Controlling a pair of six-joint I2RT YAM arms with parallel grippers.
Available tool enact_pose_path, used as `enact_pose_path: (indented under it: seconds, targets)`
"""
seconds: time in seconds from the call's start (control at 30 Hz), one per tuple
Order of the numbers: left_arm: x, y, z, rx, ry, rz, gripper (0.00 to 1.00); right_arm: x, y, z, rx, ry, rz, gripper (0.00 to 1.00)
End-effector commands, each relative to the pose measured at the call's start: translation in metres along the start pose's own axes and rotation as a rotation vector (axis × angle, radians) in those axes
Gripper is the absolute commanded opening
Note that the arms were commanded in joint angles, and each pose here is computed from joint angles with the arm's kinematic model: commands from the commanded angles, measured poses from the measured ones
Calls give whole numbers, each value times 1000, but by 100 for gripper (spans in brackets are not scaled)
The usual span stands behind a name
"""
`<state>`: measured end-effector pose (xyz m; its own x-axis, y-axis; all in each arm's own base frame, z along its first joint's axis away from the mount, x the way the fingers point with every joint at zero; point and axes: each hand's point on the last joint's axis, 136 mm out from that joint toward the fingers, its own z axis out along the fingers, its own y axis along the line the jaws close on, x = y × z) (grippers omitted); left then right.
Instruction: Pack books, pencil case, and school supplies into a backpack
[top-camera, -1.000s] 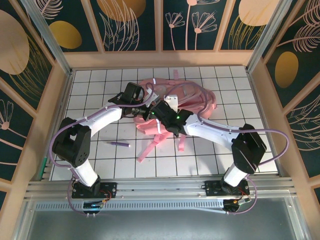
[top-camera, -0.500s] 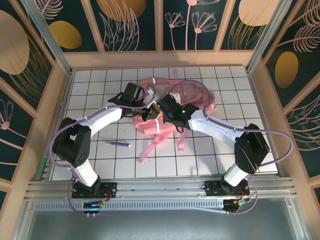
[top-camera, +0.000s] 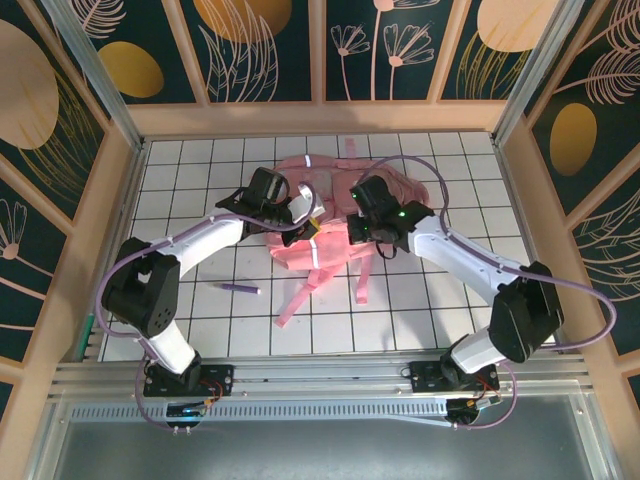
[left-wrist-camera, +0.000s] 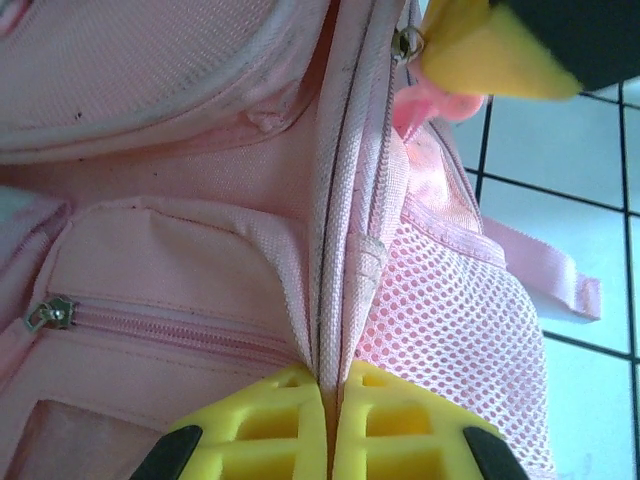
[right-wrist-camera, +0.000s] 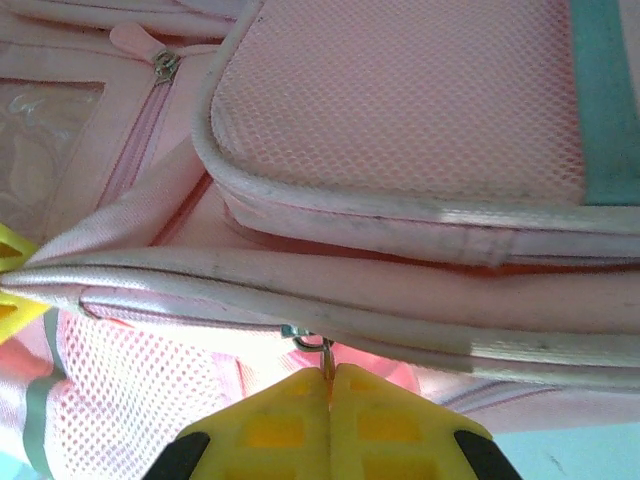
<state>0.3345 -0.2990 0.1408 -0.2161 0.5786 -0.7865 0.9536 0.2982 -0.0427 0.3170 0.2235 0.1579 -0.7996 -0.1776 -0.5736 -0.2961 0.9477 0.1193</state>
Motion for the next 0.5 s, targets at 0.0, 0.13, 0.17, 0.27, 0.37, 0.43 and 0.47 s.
enact_pose_path:
  seconds: [0.0, 0.13, 0.17, 0.27, 0.37, 0.43, 0.47]
  targets:
    - [-24, 11, -18, -82, -66, 197, 0, 5, -36, -3, 75, 11, -20, 0]
    - [-20, 9, -14, -63, -46, 295, 0, 12, -68, 1, 115, 15, 28, 0]
    - [-17, 8, -13, -54, -37, 327, 0, 13, -75, 2, 119, 20, 39, 0]
    - [-8, 10, -11, -67, 0, 410, 0, 16, -89, 1, 126, 27, 65, 0]
    - [-2, 16, -9, -77, 42, 474, 0, 20, -101, 2, 157, 40, 102, 0]
    - [-1, 21, -6, -76, 64, 505, 0, 23, -98, 5, 126, 56, 126, 0]
    - [-4, 22, -6, -72, 64, 512, 0, 25, -90, 6, 81, 63, 128, 0]
